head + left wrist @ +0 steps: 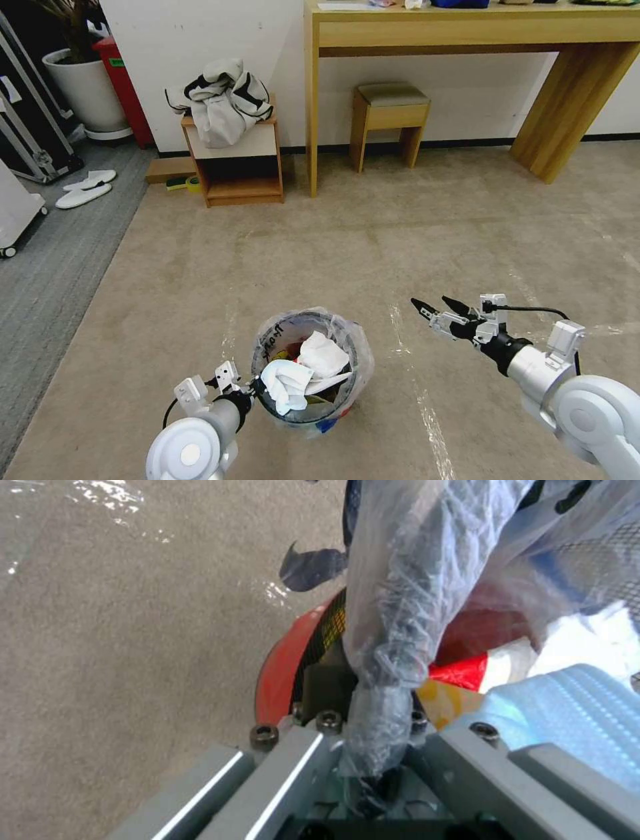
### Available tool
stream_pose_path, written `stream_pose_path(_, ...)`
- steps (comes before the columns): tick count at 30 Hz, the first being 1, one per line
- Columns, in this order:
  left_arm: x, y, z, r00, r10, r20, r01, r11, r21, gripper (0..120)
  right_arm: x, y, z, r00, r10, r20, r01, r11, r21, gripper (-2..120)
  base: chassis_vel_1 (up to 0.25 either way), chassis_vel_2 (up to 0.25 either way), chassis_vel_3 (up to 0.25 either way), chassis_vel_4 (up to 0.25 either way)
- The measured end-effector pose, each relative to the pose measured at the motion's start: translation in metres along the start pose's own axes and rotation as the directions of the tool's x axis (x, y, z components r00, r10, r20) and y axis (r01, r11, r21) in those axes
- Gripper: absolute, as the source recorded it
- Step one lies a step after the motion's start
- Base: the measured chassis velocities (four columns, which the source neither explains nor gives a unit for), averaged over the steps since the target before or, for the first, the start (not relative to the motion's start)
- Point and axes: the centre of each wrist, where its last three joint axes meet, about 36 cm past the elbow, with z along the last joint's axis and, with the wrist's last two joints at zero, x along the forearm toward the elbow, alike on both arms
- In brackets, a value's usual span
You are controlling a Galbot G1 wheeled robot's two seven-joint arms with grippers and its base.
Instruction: Pick up the trash bin and place the garbage on the floor into it.
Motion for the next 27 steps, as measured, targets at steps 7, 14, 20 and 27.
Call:
stream_pose_path(7, -0.010, 0.002, -0.001, 1.000, -0.006, -0.006, 0.006, 1.000, 0.019, 0, -0.002, -0.005, 0.002, 1.000, 0.007, -0.004, -0.007, 1.000, -0.003, 100, 0.000, 0.000, 0.000, 0.000)
stream_pose_path(14, -0.014, 0.003, -0.001, 1.000, -0.011, -0.011, 0.012, 1.000, 0.025, 0, -0.002, -0.007, 0.004, 1.000, 0.012, -0.004, -0.012, 1.000, -0.007, 100, 0.000, 0.000, 0.000, 0.000)
stream_pose_path(20, -0.019, 0.004, 0.000, 1.000, -0.018, -0.013, 0.018, 0.999, 0.031, 0, -0.003, -0.010, 0.005, 1.000, 0.012, -0.002, -0.012, 1.000, -0.009, 100, 0.000, 0.000, 0.000, 0.000)
stream_pose_path(27, -0.024, 0.005, -0.001, 1.000, -0.023, -0.013, 0.024, 0.999, 0.034, 0, -0.003, -0.012, 0.007, 1.000, 0.012, -0.003, -0.012, 1.000, -0.011, 100, 0.000, 0.000, 0.000, 0.000)
